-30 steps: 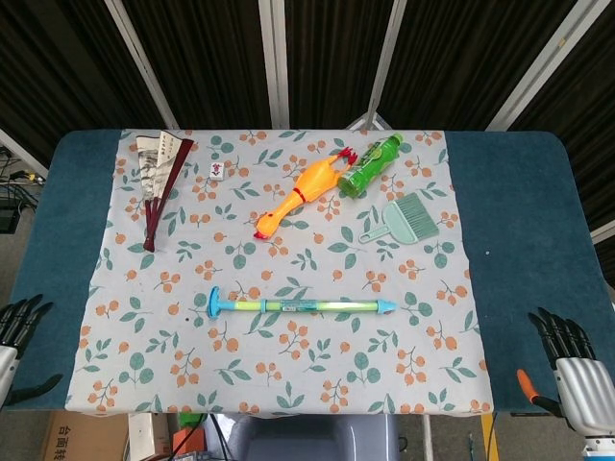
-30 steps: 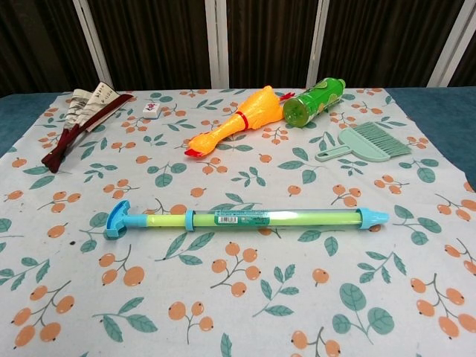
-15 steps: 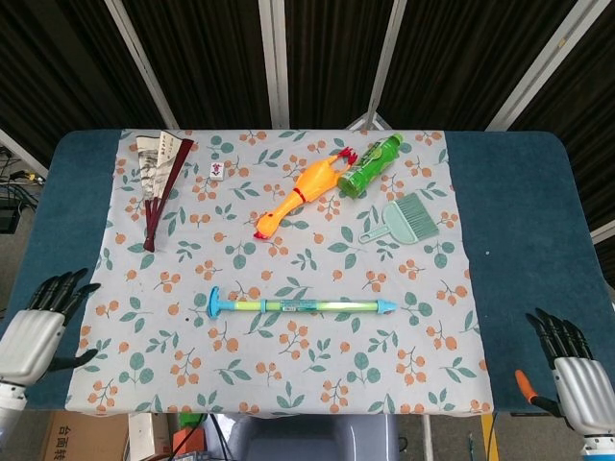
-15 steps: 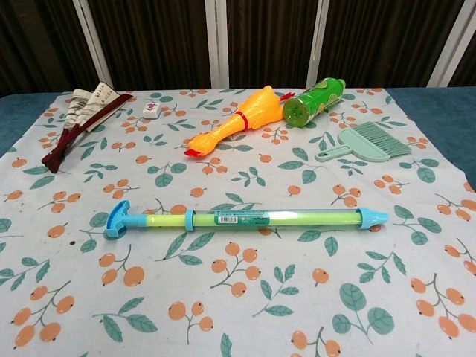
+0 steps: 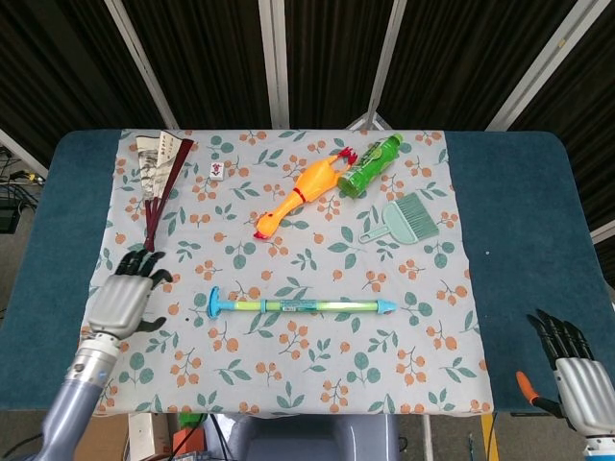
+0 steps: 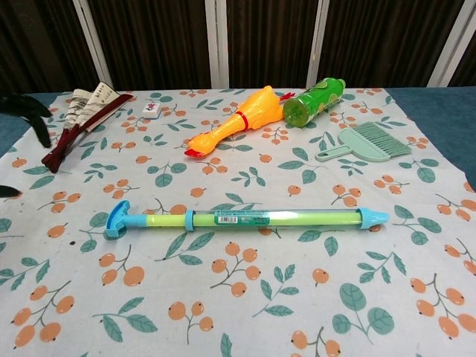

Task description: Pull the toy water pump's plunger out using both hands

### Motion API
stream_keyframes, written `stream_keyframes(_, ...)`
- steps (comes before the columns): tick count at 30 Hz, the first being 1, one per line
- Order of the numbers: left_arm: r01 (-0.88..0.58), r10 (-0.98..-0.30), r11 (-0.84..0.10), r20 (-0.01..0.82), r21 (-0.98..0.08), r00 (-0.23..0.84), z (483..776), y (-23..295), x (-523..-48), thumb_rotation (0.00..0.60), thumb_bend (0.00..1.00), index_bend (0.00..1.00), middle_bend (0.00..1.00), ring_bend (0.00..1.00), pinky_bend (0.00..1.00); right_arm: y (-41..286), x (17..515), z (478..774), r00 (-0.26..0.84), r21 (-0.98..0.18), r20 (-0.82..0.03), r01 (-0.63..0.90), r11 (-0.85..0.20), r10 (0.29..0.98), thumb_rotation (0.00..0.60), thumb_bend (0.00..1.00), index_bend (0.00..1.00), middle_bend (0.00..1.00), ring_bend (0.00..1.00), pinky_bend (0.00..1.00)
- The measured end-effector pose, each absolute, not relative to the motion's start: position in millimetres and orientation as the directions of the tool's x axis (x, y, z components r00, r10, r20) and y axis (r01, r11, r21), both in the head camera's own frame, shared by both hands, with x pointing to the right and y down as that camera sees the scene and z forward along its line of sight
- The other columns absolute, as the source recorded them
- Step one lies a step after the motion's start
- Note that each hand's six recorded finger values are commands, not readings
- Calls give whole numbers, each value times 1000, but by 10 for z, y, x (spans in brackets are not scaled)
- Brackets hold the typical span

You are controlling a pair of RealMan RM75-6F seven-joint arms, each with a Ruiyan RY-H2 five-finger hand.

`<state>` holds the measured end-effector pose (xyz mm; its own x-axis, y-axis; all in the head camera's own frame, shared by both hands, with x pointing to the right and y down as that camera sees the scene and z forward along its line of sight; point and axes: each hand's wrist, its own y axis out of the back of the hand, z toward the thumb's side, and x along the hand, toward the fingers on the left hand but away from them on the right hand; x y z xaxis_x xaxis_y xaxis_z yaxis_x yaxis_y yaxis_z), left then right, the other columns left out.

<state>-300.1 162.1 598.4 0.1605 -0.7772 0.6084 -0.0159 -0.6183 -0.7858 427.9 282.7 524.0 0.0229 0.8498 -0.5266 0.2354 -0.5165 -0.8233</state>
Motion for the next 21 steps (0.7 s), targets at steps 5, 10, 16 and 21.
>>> stream_keyframes(5,-28,-747,-656,645,-754,161,6192,1636,-2575,600,286,407,104,0,23,2830,4292,5239,21,-823,-528,235,-518,849,600,393,0,0,0,0)
stream_keyframes(10,-13,-744,-660,651,-751,151,6330,1610,-2264,600,371,411,105,0,23,2830,4303,5239,18,-819,-533,242,-520,846,600,392,0,0,0,0)
stream_keyframes(16,18,-742,-663,660,-749,119,6487,1584,-2030,600,390,421,105,0,23,2831,4310,5246,18,-813,-539,249,-526,842,600,393,0,0,0,0)
stream_keyframes(21,55,-734,-670,672,-740,101,6611,1612,-1911,600,391,428,105,0,23,2831,4309,5252,21,-809,-544,251,-531,839,600,393,0,0,0,0)
